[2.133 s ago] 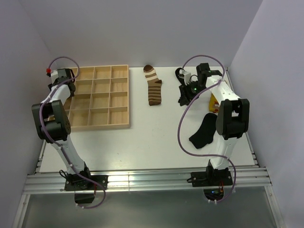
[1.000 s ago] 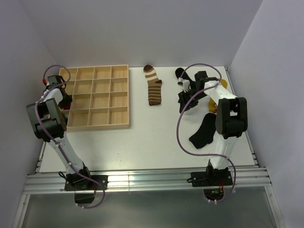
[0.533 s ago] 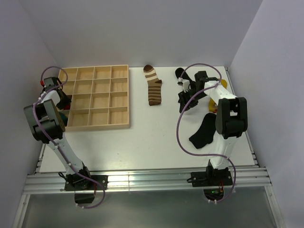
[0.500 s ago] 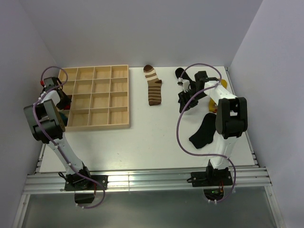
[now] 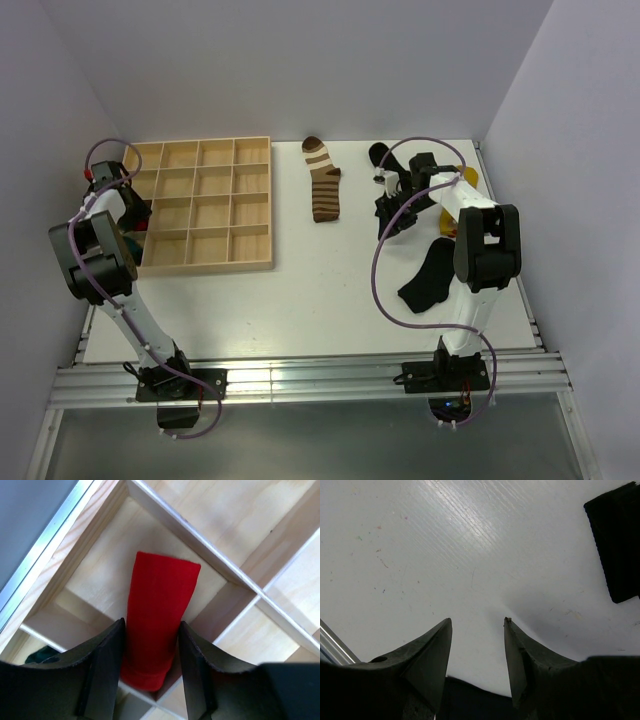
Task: Roll the socks
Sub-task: Place the sock in the storage box, then reset both arms
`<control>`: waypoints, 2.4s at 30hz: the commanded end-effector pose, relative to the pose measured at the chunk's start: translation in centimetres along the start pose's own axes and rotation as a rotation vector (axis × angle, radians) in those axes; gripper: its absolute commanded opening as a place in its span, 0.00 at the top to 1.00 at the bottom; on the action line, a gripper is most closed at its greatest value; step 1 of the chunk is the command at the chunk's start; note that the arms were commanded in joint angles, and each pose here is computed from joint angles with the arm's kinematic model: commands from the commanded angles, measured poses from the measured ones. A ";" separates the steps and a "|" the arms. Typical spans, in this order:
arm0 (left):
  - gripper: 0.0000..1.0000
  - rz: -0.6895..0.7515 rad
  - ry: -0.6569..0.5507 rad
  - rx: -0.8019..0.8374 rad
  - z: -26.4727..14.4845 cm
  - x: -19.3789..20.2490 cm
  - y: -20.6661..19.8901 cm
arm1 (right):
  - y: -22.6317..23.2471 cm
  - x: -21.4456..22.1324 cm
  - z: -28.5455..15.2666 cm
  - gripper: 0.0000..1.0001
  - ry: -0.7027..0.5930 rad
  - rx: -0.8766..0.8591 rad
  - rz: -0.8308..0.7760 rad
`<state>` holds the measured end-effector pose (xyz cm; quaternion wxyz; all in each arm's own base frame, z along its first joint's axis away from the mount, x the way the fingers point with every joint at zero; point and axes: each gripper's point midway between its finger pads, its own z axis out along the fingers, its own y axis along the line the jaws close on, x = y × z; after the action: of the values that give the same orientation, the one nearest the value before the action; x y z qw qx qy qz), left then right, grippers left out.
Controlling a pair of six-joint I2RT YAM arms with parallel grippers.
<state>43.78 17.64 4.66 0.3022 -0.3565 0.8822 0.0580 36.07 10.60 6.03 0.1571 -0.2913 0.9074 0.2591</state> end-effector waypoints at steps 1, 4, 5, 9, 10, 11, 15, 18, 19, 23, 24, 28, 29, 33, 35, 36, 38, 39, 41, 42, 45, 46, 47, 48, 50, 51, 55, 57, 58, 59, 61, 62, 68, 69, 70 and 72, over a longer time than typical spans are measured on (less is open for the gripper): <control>0.47 0.008 -0.049 0.028 -2.6 -2.1 -0.7 | 0.5 -1.2 -0.9 0.47 -0.040 0.012 -0.053; 0.46 0.009 -0.055 0.031 -2.8 -2.5 -0.9 | 0.5 -1.1 -0.9 0.47 -0.038 0.009 -0.053; 0.46 0.008 -0.061 0.030 -3.0 -2.7 -0.9 | 0.5 -1.2 -0.9 0.47 -0.041 0.009 -0.055; 0.45 0.001 -0.090 0.005 -3.7 -3.6 -0.5 | 0.5 -1.2 -1.1 0.47 -0.039 0.016 -0.059; 0.45 0.002 -0.094 0.003 -3.9 -3.7 -0.5 | 0.5 -1.3 -1.2 0.47 -0.041 0.020 -0.061; 0.45 0.000 -0.107 0.003 -4.4 -4.2 -0.5 | 0.5 -1.2 -1.2 0.47 -0.041 0.023 -0.060; 0.44 -0.009 -0.137 0.010 -5.4 -5.3 -0.7 | 0.3 -1.4 -1.4 0.47 -0.048 0.030 -0.062; 0.45 -0.018 -0.147 0.021 -6.0 -5.9 -0.9 | 0.3 -1.7 -1.5 0.46 -0.056 0.035 -0.063; 0.45 -0.017 -0.152 0.023 -6.2 -6.0 -1.0 | 0.2 -1.7 -1.5 0.46 -0.057 0.040 -0.064; 0.44 -0.028 -0.202 0.018 -7.8 -7.6 -0.9 | 0.0 -1.7 -1.8 0.46 -0.059 0.061 -0.067; 0.44 -0.032 -0.208 0.019 -8.1 -7.8 -0.9 | 0.0 -1.8 -1.8 0.46 -0.063 0.065 -0.069; 0.45 -0.047 -0.265 0.036 -10.3 -9.8 -1.4 | -0.2 -1.9 -2.2 0.46 -0.071 0.083 -0.073; 0.45 -0.050 -0.276 0.042 -10.7 -10.1 -1.5 | -0.1 -1.7 -2.2 0.46 -0.068 0.084 -0.070; 0.45 -0.052 -0.321 0.091 -13.0 -11.5 -2.4 | -0.2 -1.9 -2.5 0.46 -0.075 0.099 -0.073; 0.45 -0.050 -0.345 0.121 -14.5 -12.1 -3.1 | -0.1 -2.2 -2.8 0.46 -0.088 0.105 -0.071; 0.45 -0.047 -0.355 0.140 -15.2 -12.2 -3.6 | -0.1 -2.4 -2.9 0.46 -0.097 0.109 -0.074; 0.45 -0.039 -0.375 0.203 -17.1 -12.7 -5.1 | 0.1 -2.7 -3.4 0.46 -0.117 0.119 -0.067; 0.45 -0.023 -0.379 0.235 -17.9 -12.6 -6.3 | 0.1 -3.0 -3.7 0.46 -0.132 0.126 -0.070; 0.44 0.006 -0.414 0.295 -20.4 -13.0 -8.4 | 0.2 -3.5 -4.4 0.46 -0.156 0.138 -0.067; 0.44 0.041 -0.423 0.346 -22.0 -12.3 -10.7 | 0.5 -3.9 -5.2 0.46 -0.180 0.146 -0.075; 0.43 0.131 -0.440 0.501 -26.2 -10.0 -16.5 | 1.3 -5.1 -7.4 0.46 -0.252 0.172 -0.089; 0.42 0.158 -0.445 0.548 -27.7 -9.2 -18.0 | 1.6 -5.5 -8.1 0.46 -0.279 0.179 -0.094; 0.40 0.183 -0.436 0.587 -28.6 -8.2 -19.2 | 1.9 -5.6 -8.7 0.46 -0.300 0.181 -0.084; 0.40 0.242 -0.424 0.663 -30.4 -5.7 -22.3 | 2.2 -6.1 -9.4 0.46 -0.328 0.190 -0.090; 0.40 0.335 -0.385 0.776 -32.9 -1.3 -26.2 | 3.2 -6.8 -11.7 0.46 -0.391 0.220 -0.095; 0.40 0.353 -0.391 0.828 -34.0 -0.3 -27.4 | 3.6 -7.0 -12.5 0.45 -0.413 0.230 -0.100; 0.40 0.433 -0.293 1.008 -36.0 7.1 -30.9 | 6.4 -8.1 -17.0 0.43 -0.541 0.270 -0.119; 0.40 0.496 -0.256 1.056 -37.0 10.5 -32.1 | 7.4 -8.3 -18.3 0.39 -0.581 0.277 -0.122; 0.40 0.526 -0.238 1.075 -37.1 11.9 -32.3 | 8.0 -8.5 -19.0 0.36 -0.606 0.279 -0.129; 0.41 0.544 -0.216 1.104 -37.6 13.3 -32.7 | 8.7 -8.5 -19.9 0.35 -0.631 0.284 -0.127; 0.41 0.559 -0.178 1.155 -38.1 14.8 -32.7 | 9.3 -8.6 -20.7 0.34 -0.659 0.289 -0.116; 0.40 0.559 -0.177 1.173 -38.4 15.0 -32.8 | 9.6 -8.6 -21.1 0.33 -0.673 0.291 -0.112; 0.40 0.565 -0.157 1.194 -38.9 16.0 -31.8 | 9.6 -8.9 -21.9 0.31 -0.730 0.323 -0.091; 0.40 0.565 -0.167 1.182 -38.9 15.7 -31.7 | 9.6 -8.9 -22.0 0.31 -0.736 0.327 -0.091; 0.40 0.577 -0.173 1.179 -39.0 15.7 -31.7 | 9.6 -8.8 -21.9 0.31 -0.735 0.323 -0.089; 0.40 0.579 -0.185 1.180 -39.5 15.5 -31.5 | 9.6 -8.9 -21.8 0.31 -0.735 0.317 -0.087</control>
<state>37.21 -27.35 27.51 0.4556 0.1153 0.8269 -0.3089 33.69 9.36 29.99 0.4992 -0.2028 0.8184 0.1997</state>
